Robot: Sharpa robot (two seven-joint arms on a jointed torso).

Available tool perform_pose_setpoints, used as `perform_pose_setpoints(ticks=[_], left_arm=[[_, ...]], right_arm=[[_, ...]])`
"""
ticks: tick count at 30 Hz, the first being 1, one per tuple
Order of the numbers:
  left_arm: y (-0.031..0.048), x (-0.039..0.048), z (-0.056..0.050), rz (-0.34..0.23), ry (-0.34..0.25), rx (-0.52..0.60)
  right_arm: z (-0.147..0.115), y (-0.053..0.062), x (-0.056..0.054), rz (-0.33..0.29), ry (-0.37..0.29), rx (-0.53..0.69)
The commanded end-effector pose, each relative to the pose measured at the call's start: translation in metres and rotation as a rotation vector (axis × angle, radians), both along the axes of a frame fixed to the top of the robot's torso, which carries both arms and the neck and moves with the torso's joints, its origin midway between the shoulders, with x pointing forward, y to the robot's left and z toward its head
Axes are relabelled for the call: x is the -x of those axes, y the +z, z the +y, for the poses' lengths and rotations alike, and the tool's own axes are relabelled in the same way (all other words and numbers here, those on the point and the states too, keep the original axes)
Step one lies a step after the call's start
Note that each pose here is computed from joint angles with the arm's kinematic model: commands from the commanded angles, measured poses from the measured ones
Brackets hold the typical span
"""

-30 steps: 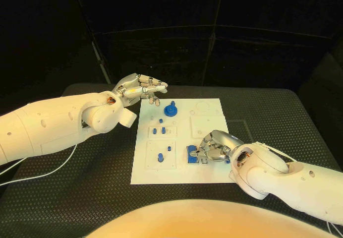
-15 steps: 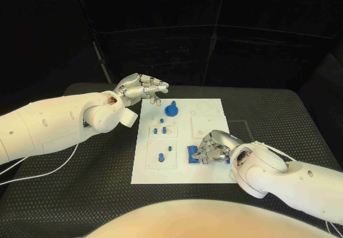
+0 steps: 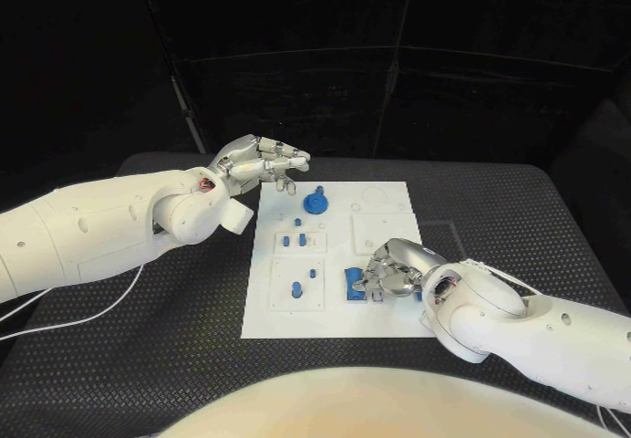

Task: Assemble the parts on the task board

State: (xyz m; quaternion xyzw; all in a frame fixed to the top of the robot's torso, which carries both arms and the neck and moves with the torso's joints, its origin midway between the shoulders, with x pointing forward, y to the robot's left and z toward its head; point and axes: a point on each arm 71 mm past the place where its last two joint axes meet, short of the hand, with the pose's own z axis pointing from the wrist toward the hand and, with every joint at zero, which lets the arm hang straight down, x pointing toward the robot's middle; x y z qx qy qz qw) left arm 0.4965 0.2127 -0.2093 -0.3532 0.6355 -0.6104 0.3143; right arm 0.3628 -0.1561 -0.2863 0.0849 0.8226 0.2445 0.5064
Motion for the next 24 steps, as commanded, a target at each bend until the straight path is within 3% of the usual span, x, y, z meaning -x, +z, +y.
perform_pose_setpoints(ticks=[1, 4, 8, 14, 19, 24], left_arm=[[0.0013, 0.0001, -0.001, -0.003, -0.010, 0.007], [0.0013, 0.0001, 0.000, -0.003, -0.009, 0.007], [0.0012, -0.0003, 0.000, -0.003, -0.007, 0.006], [0.0007, -0.0006, 0.000, -0.003, -0.007, 0.006], [0.0002, -0.0006, 0.000, -0.002, -0.007, 0.005], [-0.0001, -0.0005, 0.000, 0.000, -0.007, 0.004]], right_arm=[[0.000, 0.001, 0.000, -0.019, 0.008, 0.000], [-0.002, 0.004, 0.000, -0.032, 0.001, -0.023], [-0.012, 0.006, -0.001, -0.001, -0.031, -0.079], [-0.034, 0.022, -0.006, 0.022, -0.077, -0.144], [-0.057, 0.027, -0.007, 0.025, -0.110, -0.115], [-0.086, 0.026, -0.013, -0.028, -0.134, -0.020]])
